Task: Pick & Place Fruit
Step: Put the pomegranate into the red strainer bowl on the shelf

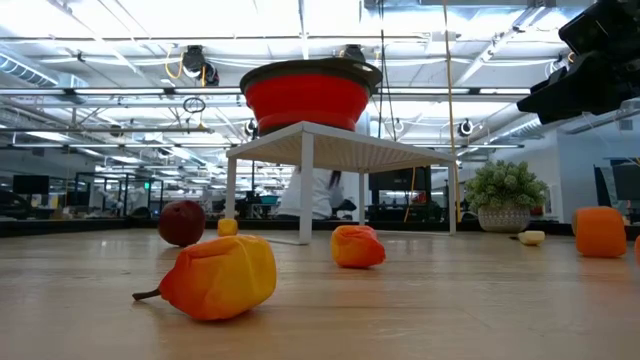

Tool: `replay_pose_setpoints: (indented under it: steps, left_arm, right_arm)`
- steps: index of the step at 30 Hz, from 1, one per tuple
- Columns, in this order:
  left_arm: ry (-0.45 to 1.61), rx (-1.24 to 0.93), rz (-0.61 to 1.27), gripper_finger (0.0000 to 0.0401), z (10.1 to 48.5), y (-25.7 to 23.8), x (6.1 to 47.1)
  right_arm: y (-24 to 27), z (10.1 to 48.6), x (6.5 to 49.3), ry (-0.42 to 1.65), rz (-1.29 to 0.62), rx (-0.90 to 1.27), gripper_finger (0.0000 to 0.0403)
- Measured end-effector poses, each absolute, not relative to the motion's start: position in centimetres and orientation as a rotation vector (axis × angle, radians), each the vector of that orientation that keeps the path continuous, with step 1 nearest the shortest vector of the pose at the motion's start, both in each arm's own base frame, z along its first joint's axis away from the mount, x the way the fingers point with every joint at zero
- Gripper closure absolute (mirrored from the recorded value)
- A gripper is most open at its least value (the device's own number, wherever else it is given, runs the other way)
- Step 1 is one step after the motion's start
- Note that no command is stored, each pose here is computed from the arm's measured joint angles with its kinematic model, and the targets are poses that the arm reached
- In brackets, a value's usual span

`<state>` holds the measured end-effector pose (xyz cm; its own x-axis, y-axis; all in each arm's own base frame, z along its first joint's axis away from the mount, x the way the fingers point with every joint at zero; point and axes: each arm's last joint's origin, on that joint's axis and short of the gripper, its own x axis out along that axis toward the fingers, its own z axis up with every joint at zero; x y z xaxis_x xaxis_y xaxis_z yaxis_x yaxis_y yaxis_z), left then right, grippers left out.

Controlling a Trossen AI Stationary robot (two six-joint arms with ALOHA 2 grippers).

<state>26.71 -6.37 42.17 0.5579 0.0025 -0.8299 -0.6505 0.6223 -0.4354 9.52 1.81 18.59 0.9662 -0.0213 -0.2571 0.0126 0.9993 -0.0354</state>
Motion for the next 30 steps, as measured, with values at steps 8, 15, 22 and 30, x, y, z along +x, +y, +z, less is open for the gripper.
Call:
replay_pose_setpoints:
  steps: [8, 15, 22, 30]
  left_arm:
    - [0.992, -0.923, 0.51, 0.0146, 40.5, -9.8, 27.3]
    - [1.097, -0.946, 0.567, 0.0146, 37.9, -13.3, 28.4]
    - [1.175, -0.938, 0.63, 0.0146, 35.1, -16.4, 29.5]
    - [1.278, -0.906, 0.689, 0.0146, 32.2, -19.5, 29.8]
  right_arm:
    - [1.9, 16.1, 9.7, 0.331, -0.018, -0.054, 0.0403]
    - [1.9, 16.3, 10.0, 0.266, -0.015, -0.039, 0.0403]
    - [2.2, 16.9, 10.1, 0.188, 0.055, -0.057, 0.0403]
    - [2.6, 16.9, 10.1, 0.188, 0.195, -0.057, 0.0403]
